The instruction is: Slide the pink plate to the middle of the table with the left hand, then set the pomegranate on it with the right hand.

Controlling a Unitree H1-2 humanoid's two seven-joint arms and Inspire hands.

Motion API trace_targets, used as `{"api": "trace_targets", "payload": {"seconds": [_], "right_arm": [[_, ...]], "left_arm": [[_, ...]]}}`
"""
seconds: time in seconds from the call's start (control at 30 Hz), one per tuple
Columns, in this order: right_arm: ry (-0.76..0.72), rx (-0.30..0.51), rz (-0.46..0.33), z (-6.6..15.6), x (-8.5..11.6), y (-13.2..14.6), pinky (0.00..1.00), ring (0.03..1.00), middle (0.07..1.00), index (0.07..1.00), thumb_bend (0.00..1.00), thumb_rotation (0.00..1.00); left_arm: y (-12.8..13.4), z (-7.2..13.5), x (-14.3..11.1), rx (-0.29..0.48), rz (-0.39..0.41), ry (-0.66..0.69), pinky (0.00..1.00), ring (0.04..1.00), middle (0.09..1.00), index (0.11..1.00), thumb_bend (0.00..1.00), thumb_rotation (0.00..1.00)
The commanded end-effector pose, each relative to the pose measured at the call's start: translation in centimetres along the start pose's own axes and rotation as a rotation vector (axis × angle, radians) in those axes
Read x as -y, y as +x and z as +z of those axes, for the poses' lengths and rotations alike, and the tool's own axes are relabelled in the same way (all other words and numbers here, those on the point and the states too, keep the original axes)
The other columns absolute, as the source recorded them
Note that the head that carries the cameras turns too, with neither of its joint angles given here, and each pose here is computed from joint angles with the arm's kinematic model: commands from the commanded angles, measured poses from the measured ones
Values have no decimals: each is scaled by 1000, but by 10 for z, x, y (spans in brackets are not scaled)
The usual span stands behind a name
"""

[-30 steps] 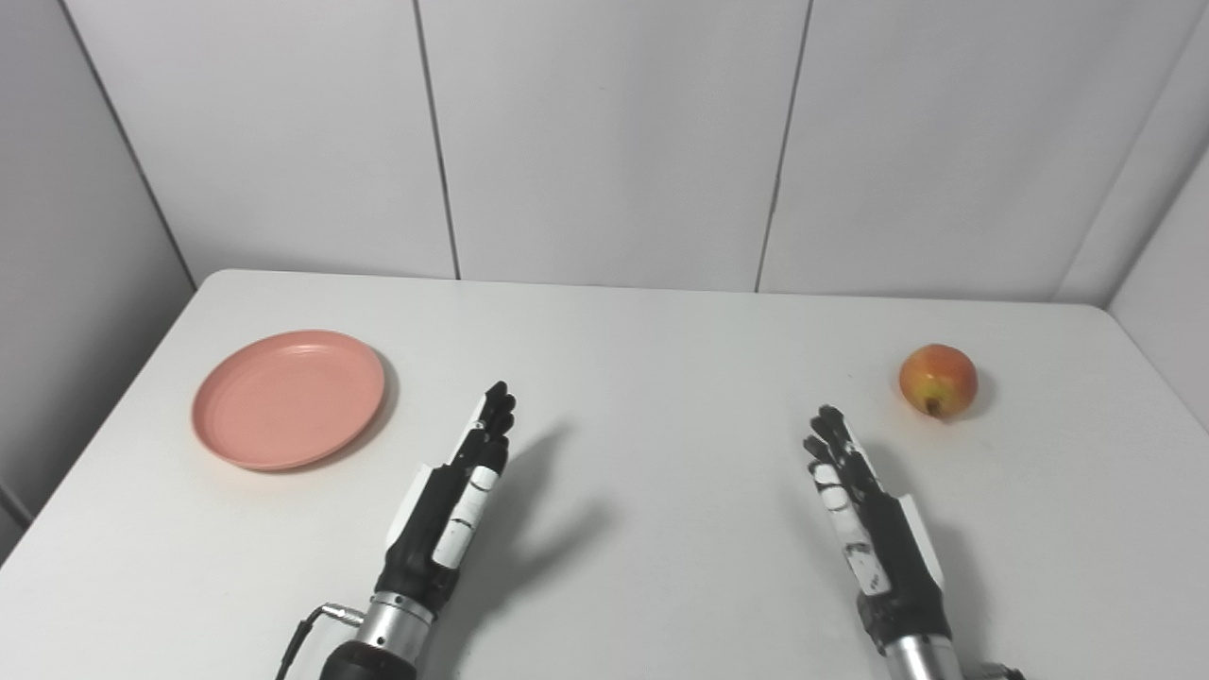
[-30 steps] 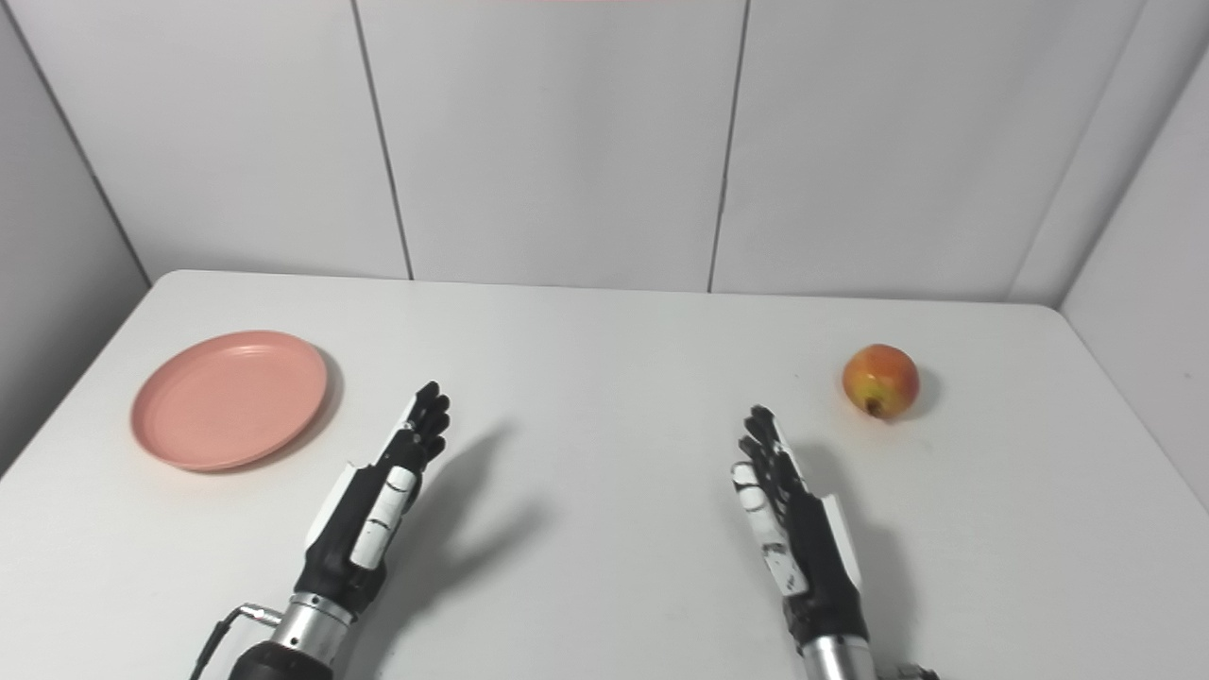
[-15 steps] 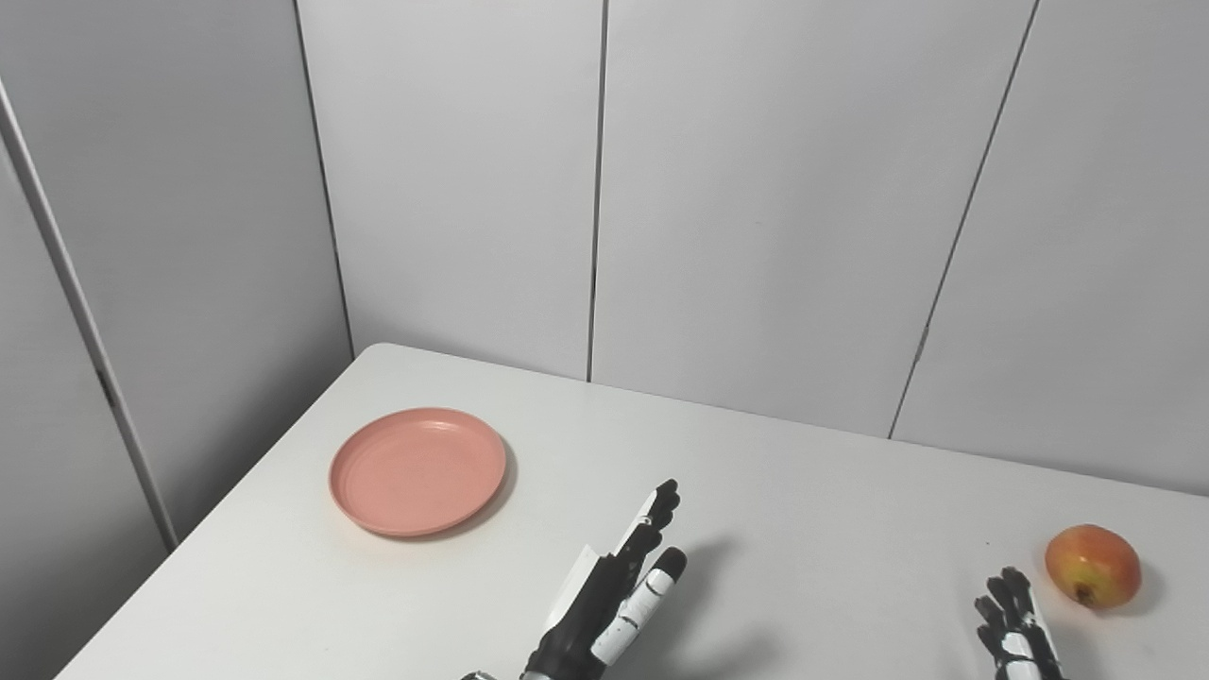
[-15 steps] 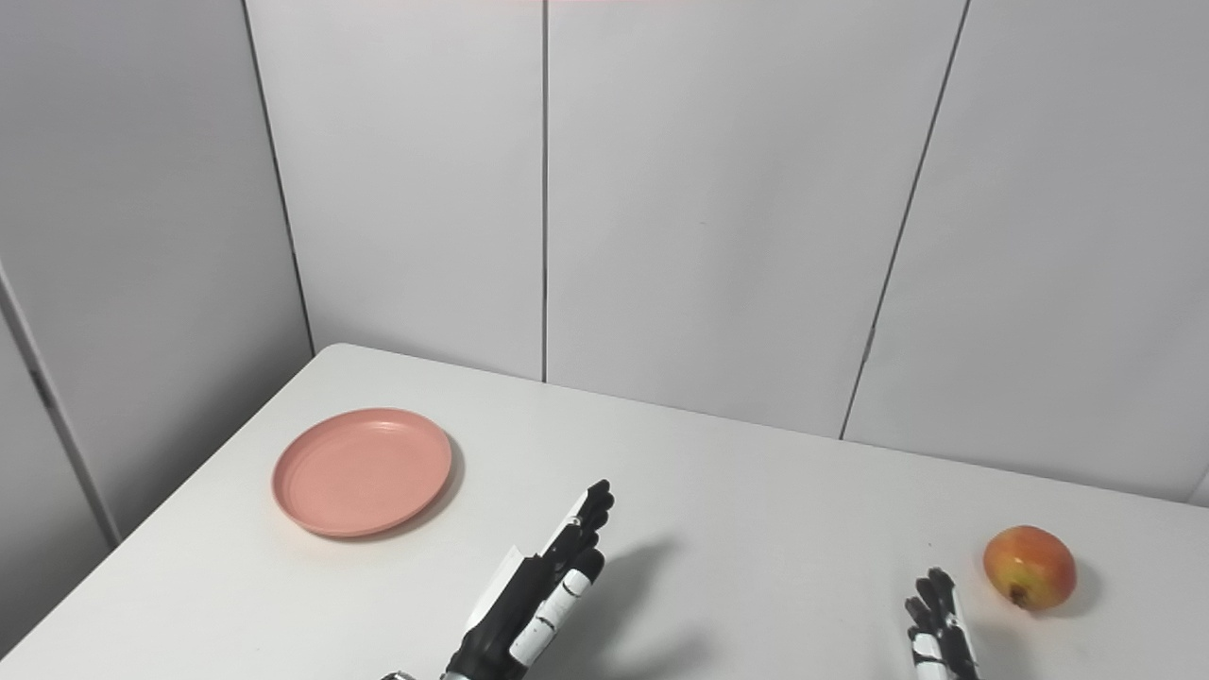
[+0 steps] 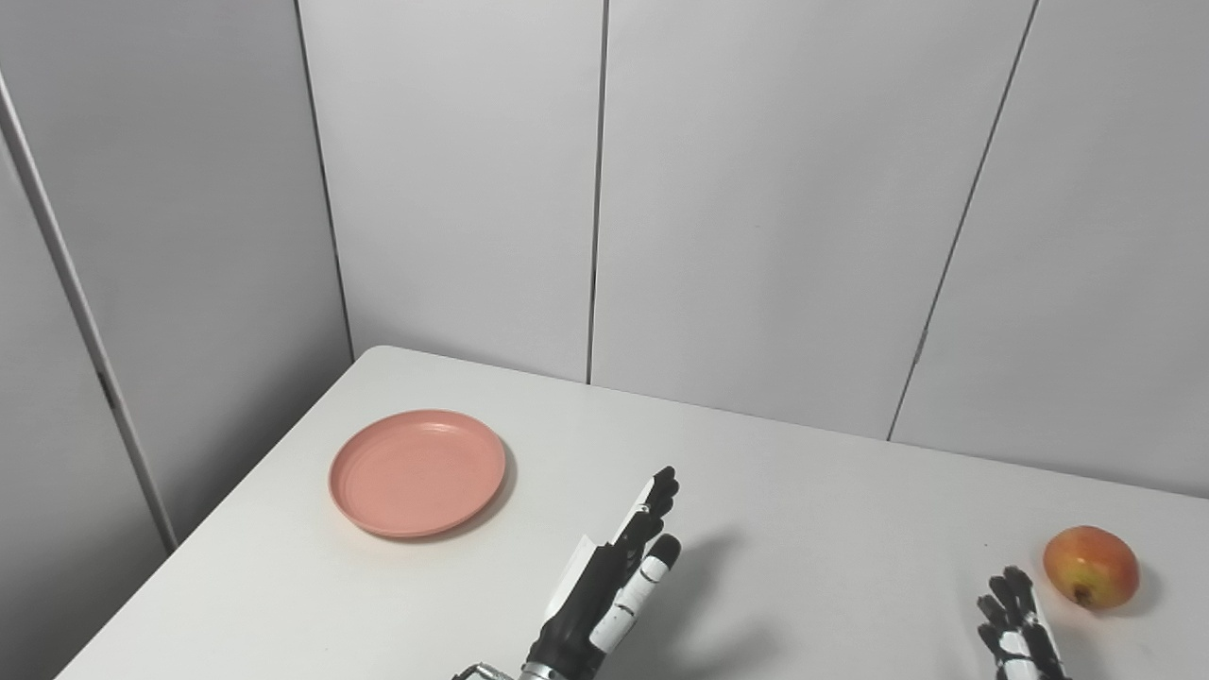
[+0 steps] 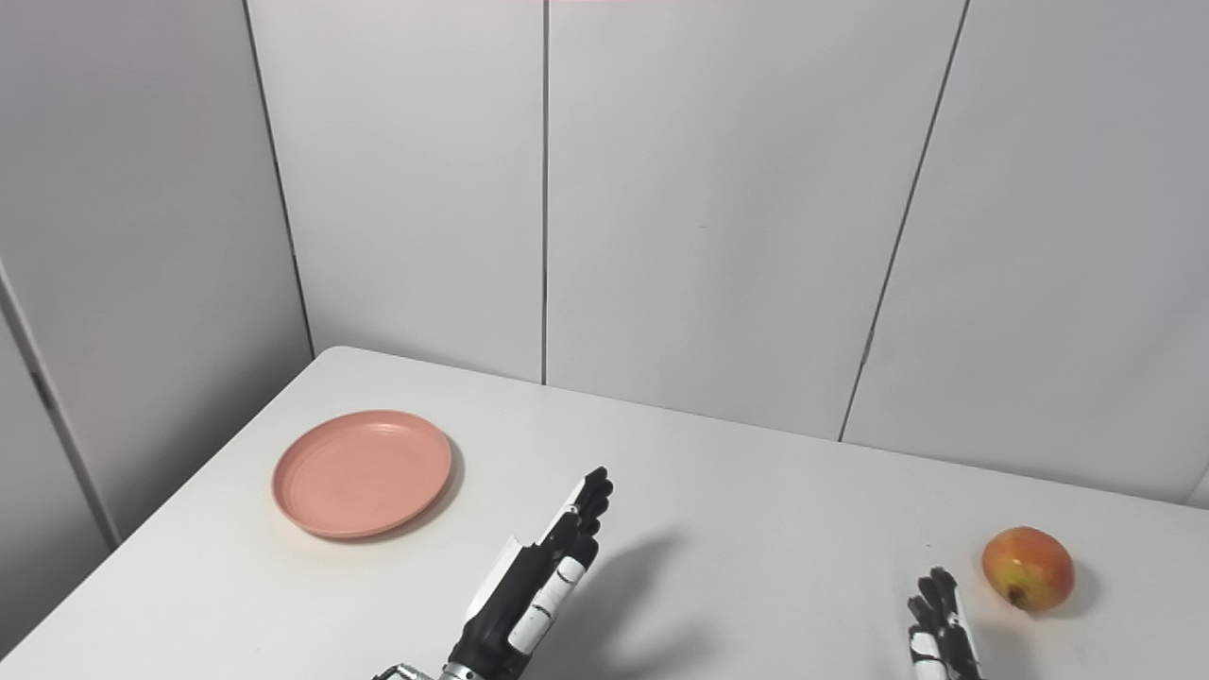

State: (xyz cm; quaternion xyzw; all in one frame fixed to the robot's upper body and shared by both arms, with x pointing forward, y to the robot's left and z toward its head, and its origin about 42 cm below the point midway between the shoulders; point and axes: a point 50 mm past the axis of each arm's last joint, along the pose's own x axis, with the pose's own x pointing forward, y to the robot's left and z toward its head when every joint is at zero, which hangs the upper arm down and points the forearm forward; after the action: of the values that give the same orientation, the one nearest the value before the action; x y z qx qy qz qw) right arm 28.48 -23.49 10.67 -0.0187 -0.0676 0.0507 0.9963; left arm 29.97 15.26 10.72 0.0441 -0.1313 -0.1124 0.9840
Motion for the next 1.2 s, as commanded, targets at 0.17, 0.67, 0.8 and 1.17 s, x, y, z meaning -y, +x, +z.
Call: {"api": "trace_targets", "payload": {"seconds": [0.17,0.67,0.8,1.17], "right_arm": [[45,-43,-20,-19,-6,-7,1000,987,997,1000,456,911],[-5,-32,-29,-14,-2,-5,1000,972,980,997,478,932],[-9,-26,-27,-14,-2,-6,1000,969,976,993,490,922],[-10,-23,-19,-12,-3,-7,1000,978,982,1000,482,944]], "left_arm": [[-17,-10,-18,-5,57,10,974,991,1000,1000,584,1000],[32,60,-99,121,221,124,971,944,950,951,714,1000],[33,63,-131,101,284,142,941,908,919,925,713,1000],[33,68,-196,118,425,141,891,833,829,830,715,1000]]}}
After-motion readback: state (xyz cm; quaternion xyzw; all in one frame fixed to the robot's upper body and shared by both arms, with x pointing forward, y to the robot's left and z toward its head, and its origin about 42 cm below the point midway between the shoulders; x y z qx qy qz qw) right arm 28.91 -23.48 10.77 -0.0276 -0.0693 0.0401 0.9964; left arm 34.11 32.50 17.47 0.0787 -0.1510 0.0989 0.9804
